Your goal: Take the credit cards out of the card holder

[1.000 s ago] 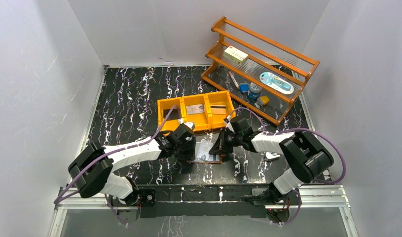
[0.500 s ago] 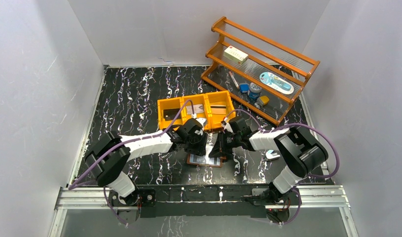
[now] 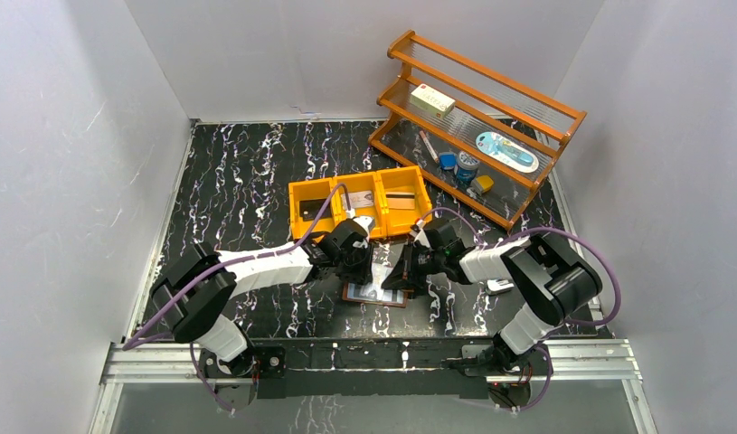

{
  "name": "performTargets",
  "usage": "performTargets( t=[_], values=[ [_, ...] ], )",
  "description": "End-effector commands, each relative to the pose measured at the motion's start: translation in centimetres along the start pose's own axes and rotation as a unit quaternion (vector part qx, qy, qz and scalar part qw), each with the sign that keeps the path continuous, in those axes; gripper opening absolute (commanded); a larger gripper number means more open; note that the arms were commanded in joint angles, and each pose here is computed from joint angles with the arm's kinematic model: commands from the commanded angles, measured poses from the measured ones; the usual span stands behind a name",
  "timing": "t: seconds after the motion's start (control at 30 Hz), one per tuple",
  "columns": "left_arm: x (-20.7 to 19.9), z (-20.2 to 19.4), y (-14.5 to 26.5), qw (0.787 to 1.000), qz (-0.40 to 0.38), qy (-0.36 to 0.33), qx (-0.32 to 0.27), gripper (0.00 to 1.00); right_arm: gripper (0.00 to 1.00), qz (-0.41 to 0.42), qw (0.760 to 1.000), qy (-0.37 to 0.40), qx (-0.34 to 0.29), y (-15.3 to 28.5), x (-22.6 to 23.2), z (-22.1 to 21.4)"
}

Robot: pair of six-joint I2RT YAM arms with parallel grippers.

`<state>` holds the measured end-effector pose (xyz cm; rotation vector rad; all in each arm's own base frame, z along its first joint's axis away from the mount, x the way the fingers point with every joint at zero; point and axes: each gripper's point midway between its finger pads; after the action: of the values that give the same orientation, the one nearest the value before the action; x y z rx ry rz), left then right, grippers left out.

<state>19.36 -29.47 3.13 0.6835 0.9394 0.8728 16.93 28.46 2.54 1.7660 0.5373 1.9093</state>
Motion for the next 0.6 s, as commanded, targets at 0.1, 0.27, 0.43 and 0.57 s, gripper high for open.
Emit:
performTargets(
  t=[0.1, 0.27, 0.43, 0.57],
  values=[
    [3.77, -3.20, 0.32, 0.996, 0.076, 0.003, 0.044, 0.26, 0.13, -0.003, 1.000, 0.019, -0.015, 1.37, 0.26, 0.04],
    [4.04, -3.49, 0.12, 0.995, 0.081, 0.003, 0.050, 0.24, 0.17, 0.005, 1.000, 0.022, -0.011, 1.76, 0.53, -0.02],
    [3.81, -3.63, 0.05, 0.996, 0.076, 0.002, 0.053, 0.24, 0.22, 0.011, 1.000, 0.010, -0.015, 1.54, 0.57, 0.16],
    [3.70, -3.67, 0.12, 0.996, 0.073, 0.002, 0.054, 0.23, 0.24, 0.032, 0.999, 0.000, -0.016, 1.21, 0.96, 0.24]
  ],
)
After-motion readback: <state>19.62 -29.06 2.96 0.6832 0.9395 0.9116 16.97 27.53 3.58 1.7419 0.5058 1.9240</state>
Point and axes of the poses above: each gripper's point midway between its finger pads, its own y axis back along the fingers, its own x axis along the line the jaws close on, z = x × y, and after that the axes turned 6 degrees about y, right-handed
